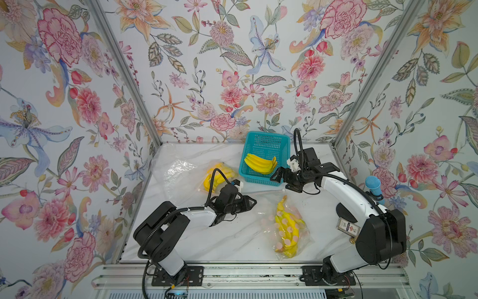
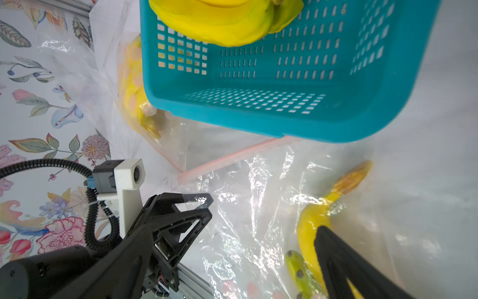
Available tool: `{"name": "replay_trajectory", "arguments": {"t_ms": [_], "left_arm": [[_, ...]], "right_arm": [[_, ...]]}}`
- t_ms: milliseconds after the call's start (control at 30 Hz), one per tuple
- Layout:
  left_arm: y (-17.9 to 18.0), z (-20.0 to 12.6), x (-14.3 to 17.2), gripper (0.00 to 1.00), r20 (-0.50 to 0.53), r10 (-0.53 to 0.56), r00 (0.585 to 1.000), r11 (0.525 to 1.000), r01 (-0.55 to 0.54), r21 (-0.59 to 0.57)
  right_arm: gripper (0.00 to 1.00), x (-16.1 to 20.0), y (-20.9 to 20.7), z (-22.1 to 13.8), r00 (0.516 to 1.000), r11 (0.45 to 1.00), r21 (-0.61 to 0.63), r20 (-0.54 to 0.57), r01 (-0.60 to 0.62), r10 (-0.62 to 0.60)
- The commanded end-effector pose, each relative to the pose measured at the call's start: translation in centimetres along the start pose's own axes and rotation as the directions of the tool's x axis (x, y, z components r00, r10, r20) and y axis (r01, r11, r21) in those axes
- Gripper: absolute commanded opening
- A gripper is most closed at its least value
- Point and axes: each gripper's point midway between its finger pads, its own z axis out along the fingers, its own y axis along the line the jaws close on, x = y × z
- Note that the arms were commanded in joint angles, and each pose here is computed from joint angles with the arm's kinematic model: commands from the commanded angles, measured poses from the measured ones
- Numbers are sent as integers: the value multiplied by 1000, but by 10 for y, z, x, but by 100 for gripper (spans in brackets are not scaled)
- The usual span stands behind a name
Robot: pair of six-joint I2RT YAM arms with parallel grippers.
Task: Open the zip-top bag and take out the banana
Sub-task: Pick up the zipper food storage bag at the center of the board.
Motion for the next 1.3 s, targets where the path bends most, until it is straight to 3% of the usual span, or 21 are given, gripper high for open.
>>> {"name": "replay_trajectory", "arguments": {"t_ms": [0,100,367,433,600,833,1100,1267], "left_arm": [[-11,9,3,15,-28,33,999,999,-31,45],[-11,8,8,0,-24,20,1000,999,-19,48],[-29,-11,-1,0,9,62,998,997,-62,56],[-44,-24,-13,0,35,119,992,992,-121,39],[-70,-38,-28,0,-28,290,957,957,-291,-25],[-117,-58,-57,0,-19,380,925,925,-380,-17],[-178,-76,-65,0,-94,565,819,825,-563,56],[-185,-93,-49,0,-157,681,715,731,-674,102]], "right_arm": [[100,27,7,-8,1000,1000,28,-13,15,-14],[100,37,9,-15,1000,1000,28,2,4,-4],[100,25,16,-20,998,999,1,20,52,-52],[100,21,19,-20,997,998,-3,23,70,-70],[100,10,26,-20,993,994,-22,56,107,-106],[100,-18,39,-37,985,988,-74,117,136,-127],[100,-34,32,-65,972,988,-90,208,126,-106],[100,-31,20,-83,962,993,-71,262,94,-72]]}}
